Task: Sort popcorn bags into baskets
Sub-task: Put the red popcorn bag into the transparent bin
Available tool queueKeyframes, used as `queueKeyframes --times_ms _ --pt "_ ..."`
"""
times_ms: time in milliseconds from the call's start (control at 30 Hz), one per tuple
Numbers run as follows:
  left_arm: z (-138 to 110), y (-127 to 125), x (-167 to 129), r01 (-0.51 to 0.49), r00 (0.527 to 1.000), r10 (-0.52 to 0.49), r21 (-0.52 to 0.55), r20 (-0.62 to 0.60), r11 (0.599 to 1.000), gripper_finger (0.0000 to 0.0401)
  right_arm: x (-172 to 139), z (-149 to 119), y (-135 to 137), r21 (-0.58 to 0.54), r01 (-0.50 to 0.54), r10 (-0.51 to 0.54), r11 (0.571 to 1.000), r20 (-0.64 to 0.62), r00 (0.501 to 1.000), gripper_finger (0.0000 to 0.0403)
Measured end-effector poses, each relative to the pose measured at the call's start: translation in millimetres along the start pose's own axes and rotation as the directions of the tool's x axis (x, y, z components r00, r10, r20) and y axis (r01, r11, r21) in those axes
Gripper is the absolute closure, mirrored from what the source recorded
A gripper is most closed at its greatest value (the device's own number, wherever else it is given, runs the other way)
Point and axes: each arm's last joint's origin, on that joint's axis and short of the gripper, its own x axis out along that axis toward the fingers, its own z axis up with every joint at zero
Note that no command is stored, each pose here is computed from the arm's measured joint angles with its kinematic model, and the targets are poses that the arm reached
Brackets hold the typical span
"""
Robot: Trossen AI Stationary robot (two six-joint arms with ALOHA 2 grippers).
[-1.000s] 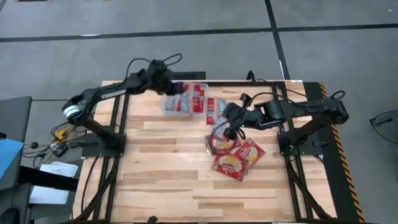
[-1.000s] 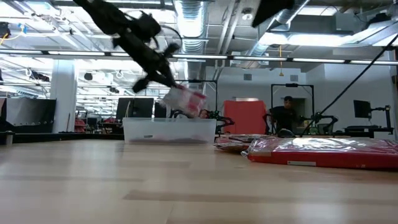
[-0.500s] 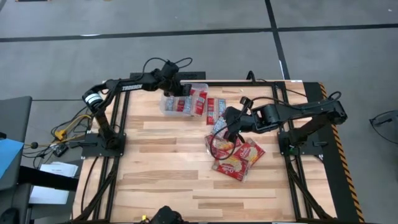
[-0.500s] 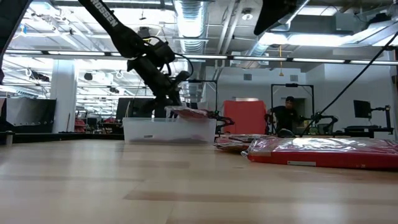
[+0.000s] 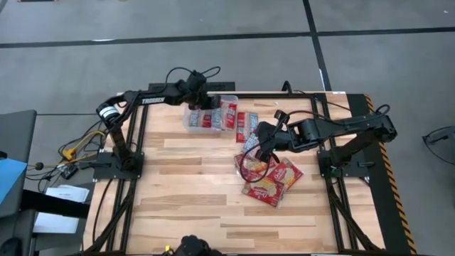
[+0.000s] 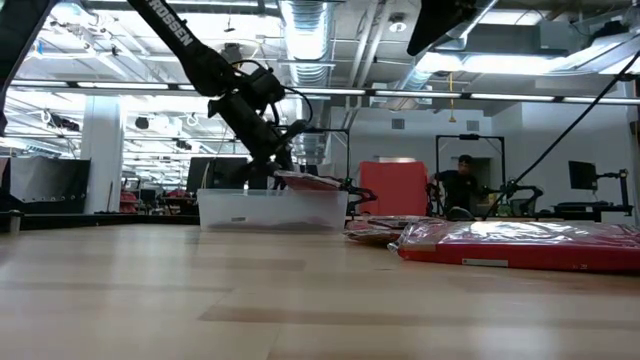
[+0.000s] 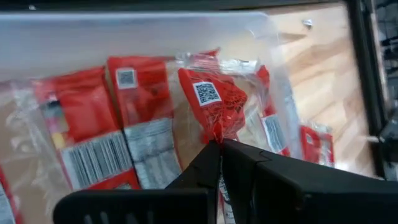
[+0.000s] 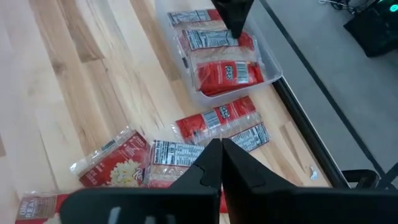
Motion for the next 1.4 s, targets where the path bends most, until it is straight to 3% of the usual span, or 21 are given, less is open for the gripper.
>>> queueKeyframes --times_ms 333,667,800,933,1100,1267,1400 --pt "4.0 4.9 4.3 -0.040 0.997 0.041 -0.023 0.062 0.999 0.0401 -1.4 -0.1 2.0 0.000 -0.008 0.008 1.000 0.006 1.000 0.0371" --pt "-2.6 -2.5 6.6 -0.029 0.998 0.029 0.002 0.051 1.000 0.0391 -1.4 -0.1 2.0 0.005 -0.008 0.008 1.000 0.006 1.000 0.0378" --pt "-7.4 -6.8 8.3 -0.066 0.995 0.062 0.044 0.075 0.997 0.0348 -1.4 -0.1 2.0 0.008 -0.008 0.008 1.000 0.006 1.000 0.0381" --pt "-5.8 -5.6 7.9 -0.079 0.993 0.075 0.046 0.091 0.996 0.0279 -1.4 -0.1 2.0 0.015 -0.008 0.008 1.000 0.006 1.000 0.0369" --pt "1.8 5.0 4.5 -0.037 0.999 0.036 0.017 0.034 0.999 0.0196 -1.5 -0.1 2.0 0.024 -0.008 0.008 1.000 0.005 1.000 0.0350" --pt "10.0 16.2 -0.5 0.063 0.996 -0.068 -0.069 -0.065 0.996 0.0153 2.6 -4.7 -0.5 0.051 0.011 -0.010 0.999 -0.027 1.000 0.0347" --pt "15.1 14.5 -12.4 0.178 0.973 -0.190 -0.100 -0.134 0.979 0.0146 26.1 -29.9 1.1 0.145 0.016 0.007 0.989 -0.153 0.988 0.0343"
